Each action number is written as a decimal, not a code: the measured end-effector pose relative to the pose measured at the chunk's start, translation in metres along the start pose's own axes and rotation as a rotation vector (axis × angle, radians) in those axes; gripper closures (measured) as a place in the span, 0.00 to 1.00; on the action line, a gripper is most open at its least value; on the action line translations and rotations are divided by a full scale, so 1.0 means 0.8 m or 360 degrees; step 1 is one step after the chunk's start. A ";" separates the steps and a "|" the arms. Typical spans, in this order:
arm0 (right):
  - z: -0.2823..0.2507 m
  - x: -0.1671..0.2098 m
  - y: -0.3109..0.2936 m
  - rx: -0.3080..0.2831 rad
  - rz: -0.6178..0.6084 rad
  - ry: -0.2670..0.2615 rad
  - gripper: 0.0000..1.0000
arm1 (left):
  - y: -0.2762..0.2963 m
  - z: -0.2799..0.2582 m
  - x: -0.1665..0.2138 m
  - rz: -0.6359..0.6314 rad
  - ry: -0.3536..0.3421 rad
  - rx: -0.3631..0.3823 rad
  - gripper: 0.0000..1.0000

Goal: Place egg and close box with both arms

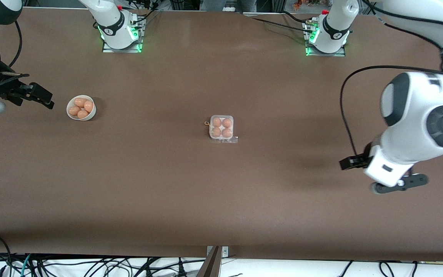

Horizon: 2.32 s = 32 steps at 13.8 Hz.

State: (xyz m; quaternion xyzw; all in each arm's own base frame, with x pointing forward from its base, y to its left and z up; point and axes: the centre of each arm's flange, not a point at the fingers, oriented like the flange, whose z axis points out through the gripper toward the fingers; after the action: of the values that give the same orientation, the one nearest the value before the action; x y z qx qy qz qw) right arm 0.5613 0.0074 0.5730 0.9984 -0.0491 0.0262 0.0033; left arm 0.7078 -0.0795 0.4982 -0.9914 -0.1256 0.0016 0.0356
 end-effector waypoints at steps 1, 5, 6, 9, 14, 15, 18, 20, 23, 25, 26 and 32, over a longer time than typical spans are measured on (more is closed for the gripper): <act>0.000 0.000 0.000 0.0000 0.0000 0.0000 0.00 | -0.027 -0.021 0.002 0.0008 0.0023 -0.0018 0.00; 0.000 0.000 0.000 0.0000 0.0000 0.0000 0.00 | -0.136 -0.087 -0.013 0.0127 0.0050 -0.0075 0.00; 0.000 0.000 0.000 0.0000 0.0000 0.0000 0.00 | -0.164 -0.099 -0.020 0.0157 0.0058 -0.0094 0.00; 0.000 0.000 0.000 0.0000 0.0000 0.0000 0.00 | -0.216 -0.116 -0.049 0.0212 0.0047 -0.0135 0.00; 0.000 0.000 0.000 0.0000 0.0000 0.0000 0.00 | -0.205 -0.108 -0.103 0.0284 -0.0004 -0.0191 0.00; 0.000 0.000 0.000 0.0000 0.0000 0.0000 0.00 | -0.204 -0.112 -0.112 0.0296 0.0004 -0.0184 0.00; 0.000 0.000 0.000 0.0000 0.0000 0.0000 0.00 | -0.212 -0.117 -0.132 0.0344 0.0014 -0.0016 0.00; 0.000 0.000 0.000 0.0000 0.0000 0.0000 0.00 | -0.206 -0.113 -0.140 0.0371 0.0003 0.0012 0.00; 0.000 0.000 0.000 0.0000 0.0000 0.0000 0.00 | -0.206 -0.111 -0.143 0.0374 0.0001 0.0011 0.00; 0.000 0.000 0.000 0.0000 0.0000 0.0000 0.00 | -0.207 -0.110 -0.145 0.0374 -0.0003 0.0011 0.00; 0.000 0.000 0.000 0.0000 0.0000 0.0000 0.00 | -0.206 -0.110 -0.146 0.0375 -0.0004 0.0010 0.00; 0.000 0.000 0.000 0.0000 0.0000 0.0000 0.00 | -0.188 -0.094 -0.152 0.0413 -0.0050 0.0010 0.00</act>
State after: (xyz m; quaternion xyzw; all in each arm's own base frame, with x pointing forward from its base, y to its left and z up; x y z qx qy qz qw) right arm 0.5613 0.0074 0.5729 0.9984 -0.0491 0.0261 0.0033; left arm 0.5537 0.0302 0.5832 -0.9991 0.0033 0.0220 0.0361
